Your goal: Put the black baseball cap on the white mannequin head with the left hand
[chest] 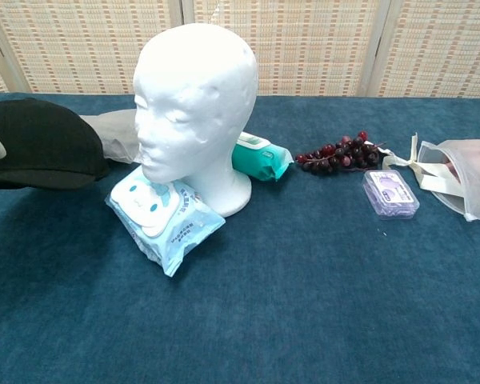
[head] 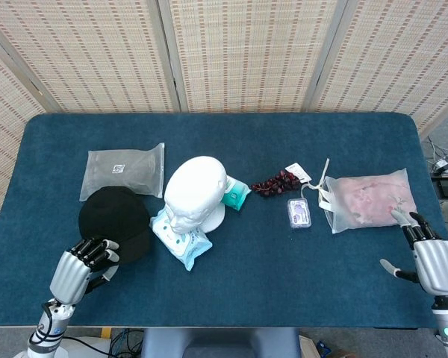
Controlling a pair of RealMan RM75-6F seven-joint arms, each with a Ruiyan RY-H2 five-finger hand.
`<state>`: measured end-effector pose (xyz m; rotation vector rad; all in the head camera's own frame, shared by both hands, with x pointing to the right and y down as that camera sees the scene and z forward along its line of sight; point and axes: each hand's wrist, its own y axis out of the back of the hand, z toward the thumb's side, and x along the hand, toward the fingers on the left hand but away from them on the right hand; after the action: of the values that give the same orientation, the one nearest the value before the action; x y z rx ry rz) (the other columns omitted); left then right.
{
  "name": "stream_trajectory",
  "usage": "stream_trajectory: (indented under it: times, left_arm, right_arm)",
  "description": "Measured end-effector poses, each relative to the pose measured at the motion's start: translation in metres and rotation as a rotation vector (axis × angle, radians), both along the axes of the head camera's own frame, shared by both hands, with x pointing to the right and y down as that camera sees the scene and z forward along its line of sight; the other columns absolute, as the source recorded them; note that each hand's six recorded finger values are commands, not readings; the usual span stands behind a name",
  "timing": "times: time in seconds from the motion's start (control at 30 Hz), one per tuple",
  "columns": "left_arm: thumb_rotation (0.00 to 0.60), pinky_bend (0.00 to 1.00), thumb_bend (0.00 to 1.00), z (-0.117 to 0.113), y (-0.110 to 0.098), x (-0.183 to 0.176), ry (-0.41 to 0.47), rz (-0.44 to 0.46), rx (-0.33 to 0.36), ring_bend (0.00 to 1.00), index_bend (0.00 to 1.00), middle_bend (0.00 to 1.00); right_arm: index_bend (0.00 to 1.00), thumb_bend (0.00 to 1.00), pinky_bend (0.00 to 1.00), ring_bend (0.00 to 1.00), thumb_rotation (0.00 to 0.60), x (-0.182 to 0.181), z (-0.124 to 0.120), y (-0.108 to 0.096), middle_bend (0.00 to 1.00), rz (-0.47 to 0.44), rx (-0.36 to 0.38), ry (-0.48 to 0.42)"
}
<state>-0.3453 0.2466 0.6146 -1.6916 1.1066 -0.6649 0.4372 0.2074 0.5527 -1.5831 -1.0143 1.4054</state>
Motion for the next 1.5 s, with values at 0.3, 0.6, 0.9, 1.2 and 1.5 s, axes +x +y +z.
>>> stream_trajectory:
  times: [0.3, 0.6, 0.9, 1.2, 1.5]
  left_arm:
    - [0.6, 0.44, 0.36, -0.013, -0.006, 0.001, -0.036, 0.033, 0.075, 0.31, 0.63, 0.45]
    - [0.6, 0.44, 0.37, -0.034, -0.012, 0.005, -0.05, 0.07, 0.172, 0.31, 0.65, 0.45]
    - [0.6, 0.44, 0.37, -0.054, -0.02, 0.013, -0.063, 0.099, 0.246, 0.31, 0.68, 0.45]
    - [0.6, 0.44, 0.37, -0.07, -0.027, 0.021, -0.073, 0.123, 0.308, 0.31, 0.69, 0.45]
    - [0.6, 0.44, 0.37, -0.083, -0.037, 0.025, -0.052, 0.124, 0.359, 0.31, 0.7, 0.45]
  right_arm:
    - [0.1, 0.0, 0.42, 0.13, 0.6, 0.001, -0.001, 0.0, 0.22, 0.001, 0.004, -0.004]
    - [0.1, 0.0, 0.42, 0.13, 0.6, 0.001, -0.003, 0.001, 0.22, -0.001, 0.009, -0.008]
    - [0.1, 0.0, 0.42, 0.13, 0.6, 0.002, -0.007, 0.002, 0.22, 0.0, 0.018, -0.017]
    - [0.1, 0.0, 0.42, 0.13, 0.6, 0.003, -0.009, 0.003, 0.22, 0.002, 0.024, -0.024]
    - [0.1, 0.0, 0.42, 0.13, 0.6, 0.004, -0.01, 0.003, 0.22, 0.005, 0.026, -0.027]
